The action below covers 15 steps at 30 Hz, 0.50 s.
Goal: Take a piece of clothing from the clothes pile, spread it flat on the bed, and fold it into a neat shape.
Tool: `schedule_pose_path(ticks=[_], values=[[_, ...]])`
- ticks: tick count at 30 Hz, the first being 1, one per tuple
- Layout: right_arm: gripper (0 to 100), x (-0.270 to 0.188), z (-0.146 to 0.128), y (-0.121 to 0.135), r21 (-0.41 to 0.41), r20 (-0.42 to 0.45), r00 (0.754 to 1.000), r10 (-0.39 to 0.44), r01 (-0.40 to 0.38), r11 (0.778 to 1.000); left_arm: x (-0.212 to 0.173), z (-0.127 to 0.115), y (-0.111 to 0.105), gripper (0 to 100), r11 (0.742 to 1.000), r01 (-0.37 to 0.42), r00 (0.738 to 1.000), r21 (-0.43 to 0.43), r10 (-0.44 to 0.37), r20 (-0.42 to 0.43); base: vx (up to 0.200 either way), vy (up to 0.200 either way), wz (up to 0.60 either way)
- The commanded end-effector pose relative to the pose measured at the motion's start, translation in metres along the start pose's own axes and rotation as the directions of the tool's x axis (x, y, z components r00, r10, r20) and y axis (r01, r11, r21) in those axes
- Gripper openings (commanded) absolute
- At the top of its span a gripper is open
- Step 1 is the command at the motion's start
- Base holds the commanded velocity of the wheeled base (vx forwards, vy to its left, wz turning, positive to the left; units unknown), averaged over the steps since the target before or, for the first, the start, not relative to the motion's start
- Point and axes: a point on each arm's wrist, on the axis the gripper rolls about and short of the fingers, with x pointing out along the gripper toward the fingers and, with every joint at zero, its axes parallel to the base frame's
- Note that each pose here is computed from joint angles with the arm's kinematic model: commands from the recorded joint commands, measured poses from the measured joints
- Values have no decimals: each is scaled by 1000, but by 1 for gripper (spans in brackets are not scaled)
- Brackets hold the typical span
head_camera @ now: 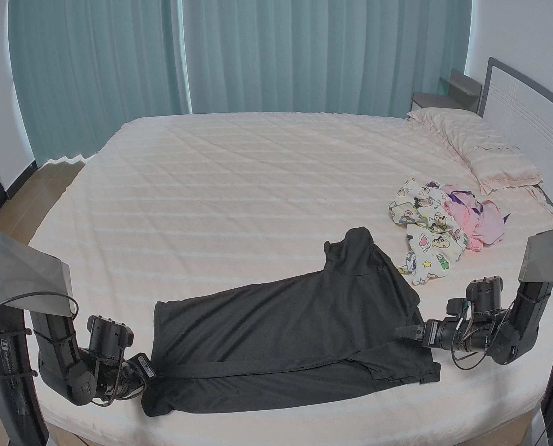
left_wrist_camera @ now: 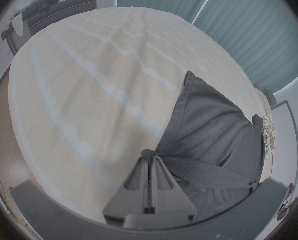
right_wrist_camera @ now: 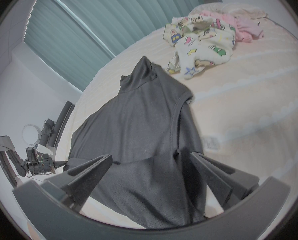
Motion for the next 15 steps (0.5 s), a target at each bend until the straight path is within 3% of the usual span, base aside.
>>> schedule_pose_path(ticks=[1, 7, 8, 15], values=[[100, 6, -7, -3, 17, -41, 999, 18, -18, 1000, 1, 0, 0, 0, 1000, -2, 1000, -1, 2, -1, 0, 0, 0], [100, 11, -9, -5, 21, -50, 999, 21, -20, 1000, 1, 0, 1, 0, 1000, -2, 1000, -1, 2, -3, 0, 0, 0], [0, 11, -9, -5, 21, -52, 998, 21, -20, 1000, 1, 0, 1, 0, 1000, -2, 1000, -1, 2, -3, 0, 0, 0], [0, 11, -11, -13, 36, -50, 999, -2, 4, 999, 1, -1, 1, 0, 1000, -5, 1000, 0, 5, -5, 0, 0, 0]])
